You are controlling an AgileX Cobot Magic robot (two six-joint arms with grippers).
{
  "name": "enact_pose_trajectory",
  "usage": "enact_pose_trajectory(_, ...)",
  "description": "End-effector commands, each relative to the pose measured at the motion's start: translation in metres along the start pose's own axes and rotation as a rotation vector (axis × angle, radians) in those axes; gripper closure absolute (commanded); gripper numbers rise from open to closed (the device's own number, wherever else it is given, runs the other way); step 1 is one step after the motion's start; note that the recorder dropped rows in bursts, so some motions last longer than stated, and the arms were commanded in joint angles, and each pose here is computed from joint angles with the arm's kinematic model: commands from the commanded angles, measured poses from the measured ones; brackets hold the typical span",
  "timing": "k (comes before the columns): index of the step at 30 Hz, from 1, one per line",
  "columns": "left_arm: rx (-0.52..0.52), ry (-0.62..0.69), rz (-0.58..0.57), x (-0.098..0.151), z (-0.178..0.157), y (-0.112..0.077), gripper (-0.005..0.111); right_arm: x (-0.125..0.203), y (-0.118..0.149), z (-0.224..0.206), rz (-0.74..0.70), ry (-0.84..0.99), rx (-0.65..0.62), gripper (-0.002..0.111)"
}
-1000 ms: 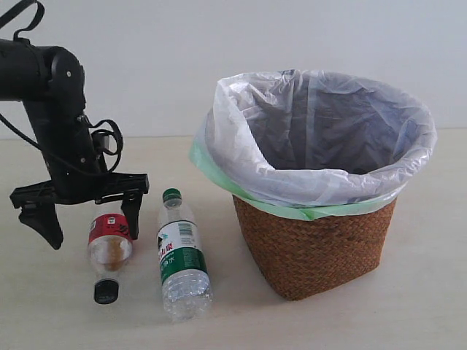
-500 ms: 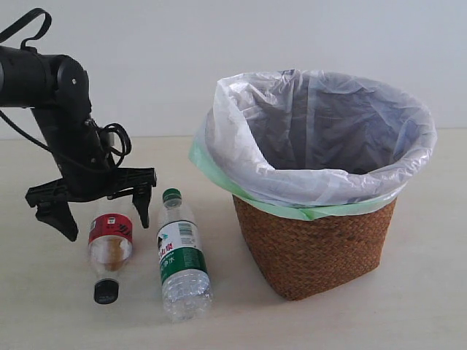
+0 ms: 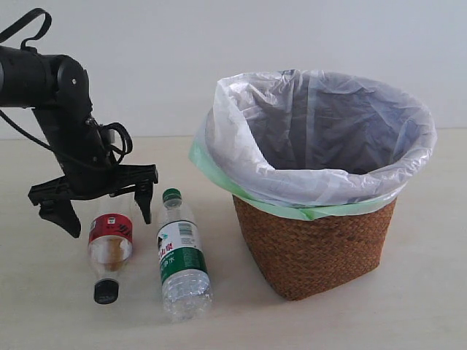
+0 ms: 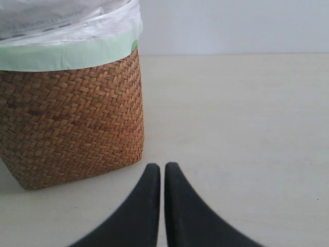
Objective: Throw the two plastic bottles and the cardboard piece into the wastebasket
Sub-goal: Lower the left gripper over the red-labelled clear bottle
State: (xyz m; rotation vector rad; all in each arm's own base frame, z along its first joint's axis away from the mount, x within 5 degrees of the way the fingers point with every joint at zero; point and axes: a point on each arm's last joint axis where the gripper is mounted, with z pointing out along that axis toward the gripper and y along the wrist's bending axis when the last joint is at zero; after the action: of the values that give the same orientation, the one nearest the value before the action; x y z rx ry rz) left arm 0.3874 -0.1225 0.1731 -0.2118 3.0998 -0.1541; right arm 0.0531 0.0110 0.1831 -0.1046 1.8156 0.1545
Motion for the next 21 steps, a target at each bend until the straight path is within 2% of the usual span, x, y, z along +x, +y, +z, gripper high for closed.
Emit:
enact_pose_trajectory(1, -0.004, -0.001, -0.009, 0.000, 0.002, 0.000, 0.009, -0.001, 0.000, 0.000, -0.008, -0.012, 0.007, 0.108)
enact_pose_trajectory(11, -0.028, 0.046, -0.012, -0.002, 0.026, 0.001, 0.009, -0.001, 0.000, 0.000, -0.008, -0.012, 0.007, 0.108)
enact_pose_trajectory(21, -0.052, 0.032, 0.003, -0.004, 0.028, 0.004, 0.009, -0.001, 0.000, 0.000, -0.008, -0.012, 0.007, 0.108)
